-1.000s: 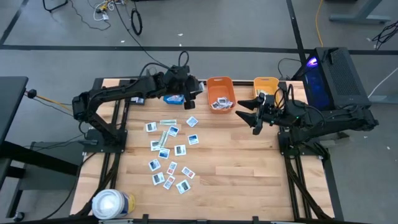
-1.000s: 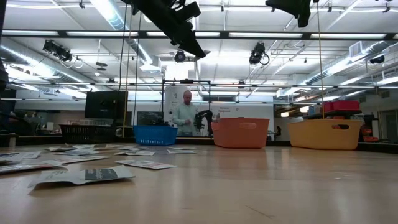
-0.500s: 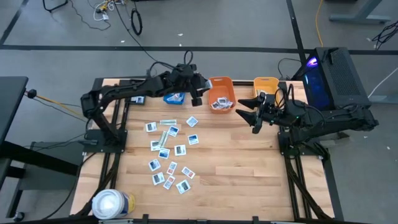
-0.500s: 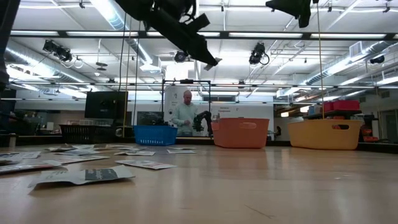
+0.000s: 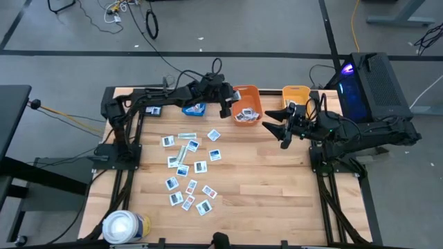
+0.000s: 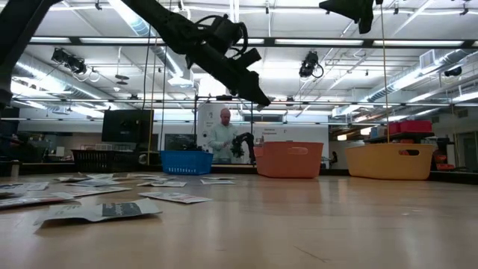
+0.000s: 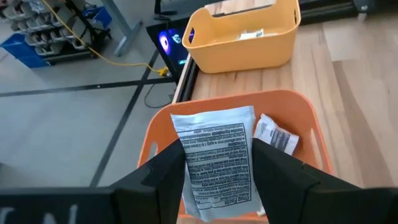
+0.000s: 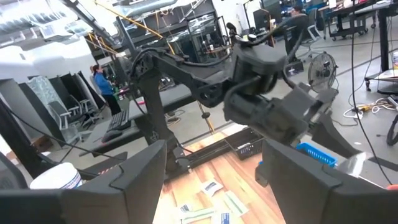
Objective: Pick & Place First Aid Supplies
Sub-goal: Put the towelette pack into the orange bin
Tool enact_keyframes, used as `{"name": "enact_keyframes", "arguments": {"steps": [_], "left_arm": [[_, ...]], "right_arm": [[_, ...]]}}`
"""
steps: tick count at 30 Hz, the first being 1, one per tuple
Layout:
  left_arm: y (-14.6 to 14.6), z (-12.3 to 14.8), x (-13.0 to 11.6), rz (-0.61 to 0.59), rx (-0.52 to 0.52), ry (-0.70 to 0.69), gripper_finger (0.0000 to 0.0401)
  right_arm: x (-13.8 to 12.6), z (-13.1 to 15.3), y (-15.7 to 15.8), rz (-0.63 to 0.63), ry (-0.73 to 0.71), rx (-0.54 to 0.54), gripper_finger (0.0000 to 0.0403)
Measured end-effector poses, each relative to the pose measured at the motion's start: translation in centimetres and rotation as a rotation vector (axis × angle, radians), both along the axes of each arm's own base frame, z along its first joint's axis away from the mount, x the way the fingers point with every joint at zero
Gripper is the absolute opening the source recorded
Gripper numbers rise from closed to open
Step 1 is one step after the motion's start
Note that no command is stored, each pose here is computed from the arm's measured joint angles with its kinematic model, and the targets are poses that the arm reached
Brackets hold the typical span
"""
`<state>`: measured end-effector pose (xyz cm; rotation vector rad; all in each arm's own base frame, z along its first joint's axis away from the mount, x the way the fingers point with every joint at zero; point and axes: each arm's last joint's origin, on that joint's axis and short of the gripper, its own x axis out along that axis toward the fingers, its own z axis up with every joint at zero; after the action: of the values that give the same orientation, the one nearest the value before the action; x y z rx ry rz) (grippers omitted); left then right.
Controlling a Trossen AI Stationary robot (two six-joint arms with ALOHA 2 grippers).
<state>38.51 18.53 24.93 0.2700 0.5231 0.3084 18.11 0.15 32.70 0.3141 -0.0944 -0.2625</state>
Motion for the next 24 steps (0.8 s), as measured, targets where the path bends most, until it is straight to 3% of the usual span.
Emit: {"name": "enact_keyframes", "arguments": {"steps": [5, 12, 18, 24], "left_arm": [[0.7, 0.2, 0.9, 0.011, -0.044, -0.028, 0.0181], [2.9, 2.9, 3.3, 0.027, -0.014, -0.082, 0.0181], [5.2, 2.9, 4.9, 0.027, -0.046, -0.047, 0.0181], [6.4, 1.0, 5.9, 0.049, -0.131, -0.004, 0.0181]], "right_arm": [[0.0, 0.0, 0.0, 0.0, 0.0, 0.0, 0.0267], [0.0, 0.0, 0.0, -0.001, 0.0, 0.001, 0.0267], [0.0, -0.1, 0.0, 0.001, 0.001, 0.025, 0.0267], [0.0, -0.1, 0.0, 0.001, 0.001, 0.025, 0.0267]]}}
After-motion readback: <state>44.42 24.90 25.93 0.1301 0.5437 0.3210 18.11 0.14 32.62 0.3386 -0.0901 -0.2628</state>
